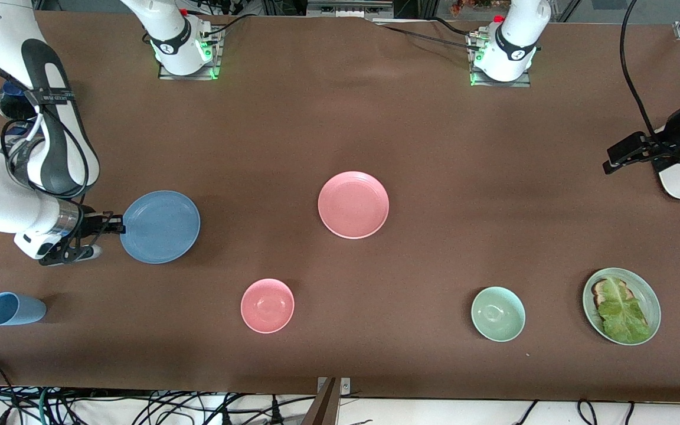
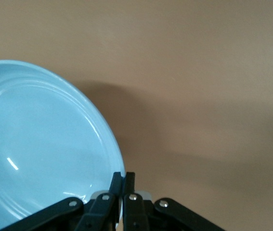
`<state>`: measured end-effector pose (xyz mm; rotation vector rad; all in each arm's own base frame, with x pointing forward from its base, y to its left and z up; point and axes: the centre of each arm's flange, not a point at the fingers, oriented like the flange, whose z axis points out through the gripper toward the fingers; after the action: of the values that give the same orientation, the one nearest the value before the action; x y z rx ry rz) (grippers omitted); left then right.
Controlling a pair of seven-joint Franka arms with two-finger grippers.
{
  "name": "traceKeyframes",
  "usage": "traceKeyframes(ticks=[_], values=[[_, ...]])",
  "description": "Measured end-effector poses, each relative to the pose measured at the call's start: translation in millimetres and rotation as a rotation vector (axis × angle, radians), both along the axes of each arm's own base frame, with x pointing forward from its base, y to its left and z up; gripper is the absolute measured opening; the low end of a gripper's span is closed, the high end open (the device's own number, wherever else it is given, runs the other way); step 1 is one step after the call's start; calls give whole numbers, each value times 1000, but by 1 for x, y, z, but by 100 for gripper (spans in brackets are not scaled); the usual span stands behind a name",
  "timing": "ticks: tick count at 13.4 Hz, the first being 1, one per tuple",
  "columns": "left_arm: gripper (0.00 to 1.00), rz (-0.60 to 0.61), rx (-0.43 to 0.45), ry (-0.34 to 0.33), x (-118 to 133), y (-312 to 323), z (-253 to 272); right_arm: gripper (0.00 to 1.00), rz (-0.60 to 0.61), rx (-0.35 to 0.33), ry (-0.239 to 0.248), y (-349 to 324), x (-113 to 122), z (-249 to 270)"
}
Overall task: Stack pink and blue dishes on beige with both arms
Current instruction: 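Lift and carry the blue plate over the pink plate with the right gripper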
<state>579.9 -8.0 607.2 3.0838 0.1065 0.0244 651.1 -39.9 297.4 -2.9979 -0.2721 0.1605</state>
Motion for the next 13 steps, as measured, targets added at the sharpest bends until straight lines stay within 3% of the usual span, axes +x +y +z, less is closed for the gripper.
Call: traceKeyframes(ticks=[7,13], values=[[100,-16,48,4,1,-2,-2,4,64,70,6,97,10,34],[100,-18,50,10,1,-2,-3,4,56,53,39,221,-5,61]])
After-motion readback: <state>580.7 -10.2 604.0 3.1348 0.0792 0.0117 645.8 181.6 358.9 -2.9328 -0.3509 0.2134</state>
